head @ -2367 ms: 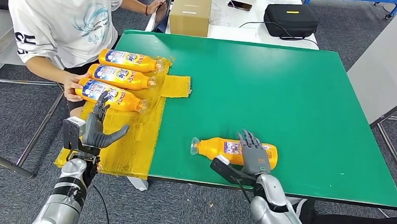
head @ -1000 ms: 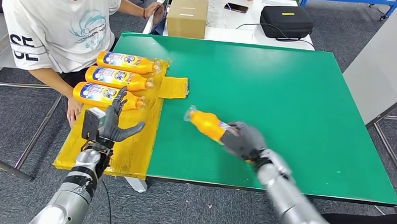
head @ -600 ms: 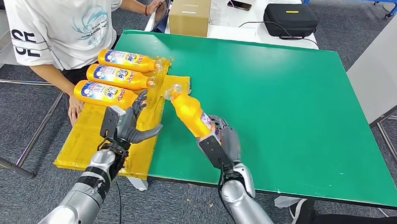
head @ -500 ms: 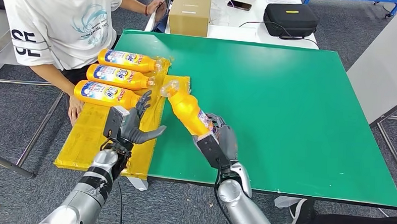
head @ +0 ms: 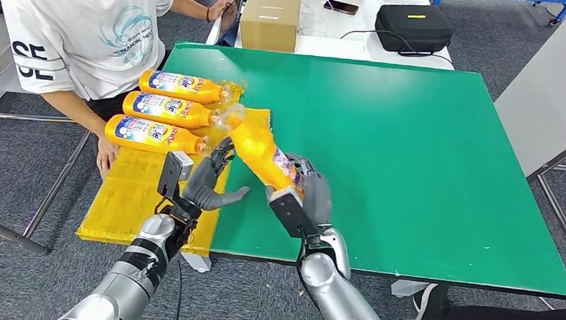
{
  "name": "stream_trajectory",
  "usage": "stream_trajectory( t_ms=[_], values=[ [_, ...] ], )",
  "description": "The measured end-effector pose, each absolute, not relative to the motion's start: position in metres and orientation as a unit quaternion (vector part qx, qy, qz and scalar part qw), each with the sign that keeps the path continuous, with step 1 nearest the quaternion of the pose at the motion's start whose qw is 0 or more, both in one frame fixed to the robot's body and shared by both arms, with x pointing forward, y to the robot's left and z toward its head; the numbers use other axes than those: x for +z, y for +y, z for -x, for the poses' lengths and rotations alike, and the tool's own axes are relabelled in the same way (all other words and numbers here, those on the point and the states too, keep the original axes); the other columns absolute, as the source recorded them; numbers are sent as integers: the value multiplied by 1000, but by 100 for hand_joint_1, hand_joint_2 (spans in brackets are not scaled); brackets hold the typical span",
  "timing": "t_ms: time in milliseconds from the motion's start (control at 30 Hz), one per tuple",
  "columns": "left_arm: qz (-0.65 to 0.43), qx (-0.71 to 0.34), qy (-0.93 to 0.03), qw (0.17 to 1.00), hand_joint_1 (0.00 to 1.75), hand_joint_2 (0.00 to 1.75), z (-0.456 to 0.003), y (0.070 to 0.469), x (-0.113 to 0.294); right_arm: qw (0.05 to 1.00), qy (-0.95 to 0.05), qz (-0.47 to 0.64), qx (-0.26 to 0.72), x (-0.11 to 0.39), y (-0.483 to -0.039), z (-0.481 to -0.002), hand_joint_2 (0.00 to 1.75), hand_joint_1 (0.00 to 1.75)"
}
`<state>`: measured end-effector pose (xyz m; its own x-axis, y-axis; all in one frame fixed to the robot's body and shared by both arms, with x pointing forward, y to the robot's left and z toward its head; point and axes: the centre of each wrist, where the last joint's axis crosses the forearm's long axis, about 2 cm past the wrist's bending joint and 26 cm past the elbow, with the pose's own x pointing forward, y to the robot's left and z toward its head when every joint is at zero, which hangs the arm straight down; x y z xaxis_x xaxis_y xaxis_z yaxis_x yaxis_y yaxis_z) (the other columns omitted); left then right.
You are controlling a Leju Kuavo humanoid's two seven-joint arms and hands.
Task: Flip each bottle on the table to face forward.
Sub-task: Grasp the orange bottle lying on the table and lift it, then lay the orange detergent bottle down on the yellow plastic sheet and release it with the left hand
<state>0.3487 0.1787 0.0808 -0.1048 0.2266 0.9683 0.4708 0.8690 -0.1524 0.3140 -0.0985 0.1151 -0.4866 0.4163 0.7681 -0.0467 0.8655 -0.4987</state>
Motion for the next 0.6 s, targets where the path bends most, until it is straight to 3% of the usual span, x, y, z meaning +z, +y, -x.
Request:
stream_trajectory(
  t_ms=[600],
  values=[
    [312, -74, -723, 612, 0, 175, -339, 169, 83, 441, -814, 68, 371, 121, -52, -315, 175, 175]
  ],
)
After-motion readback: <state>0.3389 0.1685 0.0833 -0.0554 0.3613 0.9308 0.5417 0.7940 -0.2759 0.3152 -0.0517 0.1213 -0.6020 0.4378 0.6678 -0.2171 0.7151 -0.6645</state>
